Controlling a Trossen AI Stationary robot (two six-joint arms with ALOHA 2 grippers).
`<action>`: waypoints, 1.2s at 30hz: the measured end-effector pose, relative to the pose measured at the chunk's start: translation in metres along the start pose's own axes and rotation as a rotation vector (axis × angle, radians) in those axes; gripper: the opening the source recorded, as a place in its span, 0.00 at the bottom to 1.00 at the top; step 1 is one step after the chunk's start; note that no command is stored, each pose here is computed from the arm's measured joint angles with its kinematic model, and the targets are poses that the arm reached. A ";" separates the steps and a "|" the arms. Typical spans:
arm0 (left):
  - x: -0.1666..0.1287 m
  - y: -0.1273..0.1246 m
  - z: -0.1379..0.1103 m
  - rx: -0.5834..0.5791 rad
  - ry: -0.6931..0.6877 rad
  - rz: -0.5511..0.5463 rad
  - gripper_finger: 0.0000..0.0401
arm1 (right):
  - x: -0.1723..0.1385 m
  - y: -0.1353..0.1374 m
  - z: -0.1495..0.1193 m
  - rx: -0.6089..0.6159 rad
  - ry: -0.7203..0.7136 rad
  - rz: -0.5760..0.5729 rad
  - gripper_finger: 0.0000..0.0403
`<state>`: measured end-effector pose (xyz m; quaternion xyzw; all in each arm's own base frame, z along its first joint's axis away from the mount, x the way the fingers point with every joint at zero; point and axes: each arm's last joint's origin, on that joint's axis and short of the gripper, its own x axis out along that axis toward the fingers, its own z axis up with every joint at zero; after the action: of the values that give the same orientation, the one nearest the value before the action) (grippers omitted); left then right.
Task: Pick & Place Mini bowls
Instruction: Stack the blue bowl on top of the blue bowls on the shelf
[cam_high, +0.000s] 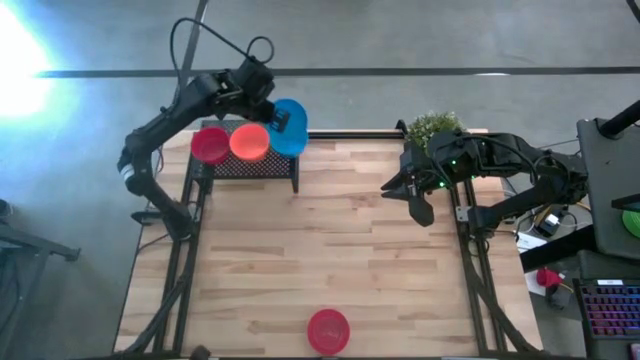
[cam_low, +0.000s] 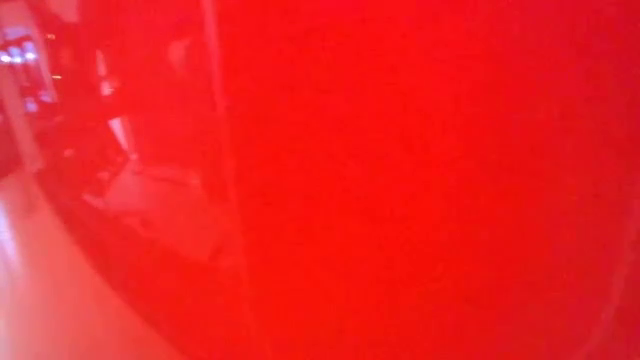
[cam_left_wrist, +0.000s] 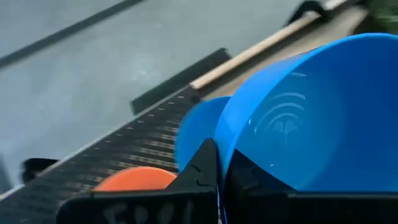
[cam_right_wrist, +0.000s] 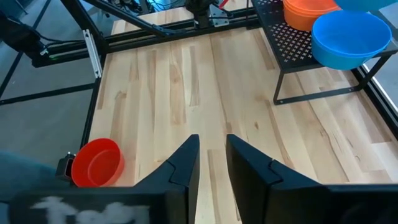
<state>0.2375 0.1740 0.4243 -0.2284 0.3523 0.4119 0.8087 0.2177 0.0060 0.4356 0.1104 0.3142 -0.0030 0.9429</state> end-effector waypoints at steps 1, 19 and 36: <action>0.004 0.002 0.001 0.003 0.002 0.020 0.00 | 0.000 0.000 0.000 0.001 0.000 0.000 0.18; 0.055 0.005 0.003 0.119 0.121 0.094 0.00 | 0.000 -0.001 0.000 0.003 -0.009 -0.024 0.20; 0.068 0.003 0.000 0.147 0.187 0.099 0.00 | 0.000 -0.001 0.000 -0.001 -0.008 -0.025 0.19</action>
<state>0.2627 0.2101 0.3724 -0.1881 0.4661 0.4016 0.7656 0.2179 0.0052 0.4358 0.1061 0.3115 -0.0152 0.9442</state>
